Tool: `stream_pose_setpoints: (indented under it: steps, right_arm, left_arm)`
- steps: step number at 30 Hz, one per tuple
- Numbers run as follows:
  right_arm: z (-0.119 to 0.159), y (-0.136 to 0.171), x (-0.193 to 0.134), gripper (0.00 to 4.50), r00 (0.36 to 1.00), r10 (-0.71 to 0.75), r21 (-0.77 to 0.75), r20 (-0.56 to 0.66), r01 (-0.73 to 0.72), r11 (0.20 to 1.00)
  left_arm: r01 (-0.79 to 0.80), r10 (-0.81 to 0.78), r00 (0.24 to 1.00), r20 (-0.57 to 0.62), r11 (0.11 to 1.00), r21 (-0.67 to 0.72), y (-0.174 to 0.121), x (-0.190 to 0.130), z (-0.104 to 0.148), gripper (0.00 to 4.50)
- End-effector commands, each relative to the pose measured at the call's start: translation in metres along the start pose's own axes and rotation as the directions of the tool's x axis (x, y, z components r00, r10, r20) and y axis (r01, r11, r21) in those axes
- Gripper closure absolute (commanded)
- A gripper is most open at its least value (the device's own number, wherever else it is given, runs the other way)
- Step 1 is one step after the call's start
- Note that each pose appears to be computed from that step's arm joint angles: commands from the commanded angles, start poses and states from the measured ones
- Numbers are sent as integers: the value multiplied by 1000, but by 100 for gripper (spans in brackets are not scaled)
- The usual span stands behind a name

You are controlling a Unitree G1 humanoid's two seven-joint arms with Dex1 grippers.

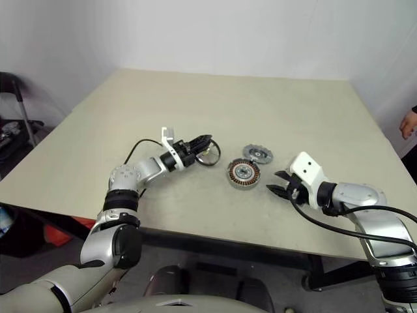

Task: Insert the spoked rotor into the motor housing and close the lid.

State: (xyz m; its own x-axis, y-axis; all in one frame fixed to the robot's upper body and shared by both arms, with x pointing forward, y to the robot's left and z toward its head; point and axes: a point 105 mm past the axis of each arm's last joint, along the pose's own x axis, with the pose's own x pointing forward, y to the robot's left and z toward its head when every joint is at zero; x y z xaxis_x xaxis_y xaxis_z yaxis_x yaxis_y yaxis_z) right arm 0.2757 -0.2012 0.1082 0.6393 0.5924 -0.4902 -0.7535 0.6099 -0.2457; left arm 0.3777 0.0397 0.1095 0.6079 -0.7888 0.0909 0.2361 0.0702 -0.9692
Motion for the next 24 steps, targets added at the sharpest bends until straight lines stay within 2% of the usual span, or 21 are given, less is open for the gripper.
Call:
stream_pose_setpoints:
  steps: [1, 6, 13, 17, 24]
  right_arm:
    - [18, -11, 0, 231, 997, -55, -43, 57, 58, 997]
    - [16, -15, 3, 231, 996, -76, -56, 50, 79, 995]
    - [20, -16, 6, 231, 995, -81, -67, 64, 85, 994]
    - [27, -19, 5, 231, 992, -89, -59, 87, 94, 994]
    - [31, -16, 15, 231, 992, -80, -73, 95, 87, 994]
  left_arm:
    - [-24, 24, 1000, 7, 998, 51, -2, 3, 5, 357]
    - [-99, 97, 995, 27, 993, 58, 15, -4, 6, 357]
    - [-130, 127, 991, 48, 989, 66, 22, -5, 10, 357]
    - [-185, 181, 982, 56, 981, 66, 36, -18, 11, 357]
    - [-188, 183, 980, 74, 980, 71, 38, -24, 14, 357]
